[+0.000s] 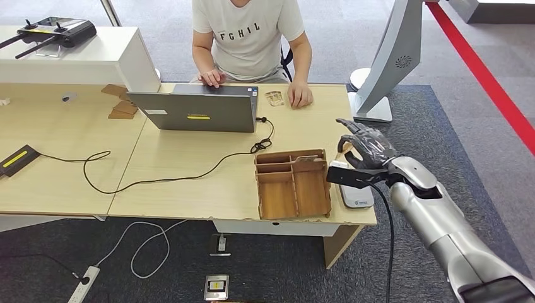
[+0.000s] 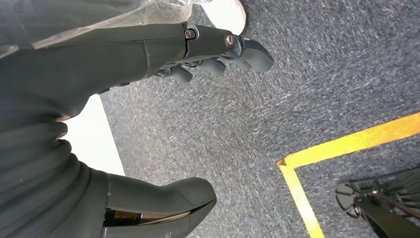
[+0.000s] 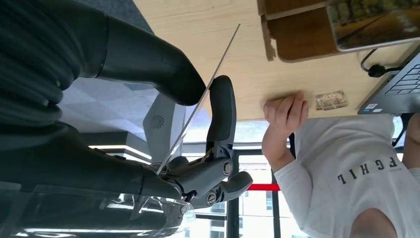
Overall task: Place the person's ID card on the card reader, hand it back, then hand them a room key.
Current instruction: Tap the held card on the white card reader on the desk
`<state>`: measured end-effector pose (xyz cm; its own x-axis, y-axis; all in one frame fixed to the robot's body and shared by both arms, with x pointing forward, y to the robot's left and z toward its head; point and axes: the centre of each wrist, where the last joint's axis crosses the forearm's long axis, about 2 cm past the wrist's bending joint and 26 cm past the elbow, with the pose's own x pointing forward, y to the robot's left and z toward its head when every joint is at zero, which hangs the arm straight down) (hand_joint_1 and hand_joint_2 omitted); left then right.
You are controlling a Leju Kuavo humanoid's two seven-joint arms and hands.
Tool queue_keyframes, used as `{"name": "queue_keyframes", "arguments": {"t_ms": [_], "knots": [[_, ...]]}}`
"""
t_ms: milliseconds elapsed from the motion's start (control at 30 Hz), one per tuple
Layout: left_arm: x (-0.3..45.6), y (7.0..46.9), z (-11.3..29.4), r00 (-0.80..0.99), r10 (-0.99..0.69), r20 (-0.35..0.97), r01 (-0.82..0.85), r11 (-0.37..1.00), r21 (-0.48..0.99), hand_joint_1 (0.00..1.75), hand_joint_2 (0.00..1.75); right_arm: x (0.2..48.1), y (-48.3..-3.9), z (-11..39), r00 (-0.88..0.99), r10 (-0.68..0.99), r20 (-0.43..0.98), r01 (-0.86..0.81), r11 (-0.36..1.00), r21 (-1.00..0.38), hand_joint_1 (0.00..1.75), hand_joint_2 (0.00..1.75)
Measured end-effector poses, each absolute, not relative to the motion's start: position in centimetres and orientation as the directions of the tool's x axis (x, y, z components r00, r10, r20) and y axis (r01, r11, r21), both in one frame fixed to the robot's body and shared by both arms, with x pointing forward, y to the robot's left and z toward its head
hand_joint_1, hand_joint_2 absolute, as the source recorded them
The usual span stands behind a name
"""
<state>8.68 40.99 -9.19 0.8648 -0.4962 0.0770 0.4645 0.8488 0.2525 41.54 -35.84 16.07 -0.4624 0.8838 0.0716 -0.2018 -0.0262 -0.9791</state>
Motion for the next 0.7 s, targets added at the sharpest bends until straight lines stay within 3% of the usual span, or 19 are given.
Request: {"name": "queue_keyframes", "arguments": {"t_ms": [267,700], "knots": [[8.7,41.0,-9.2,0.879,-0.470,0.078,0.436,0.860,0.265,0.00,1.75,41.4,-36.3,13.9,-0.427,0.896,0.117,-0.270,-0.003,-0.963,1.75,1.75],[8.7,41.0,-9.2,0.888,-0.453,0.079,0.418,0.867,0.273,0.00,1.75,41.7,-41.8,14.3,-0.263,0.963,0.061,-0.338,-0.033,-0.941,1.75,1.75]]}}
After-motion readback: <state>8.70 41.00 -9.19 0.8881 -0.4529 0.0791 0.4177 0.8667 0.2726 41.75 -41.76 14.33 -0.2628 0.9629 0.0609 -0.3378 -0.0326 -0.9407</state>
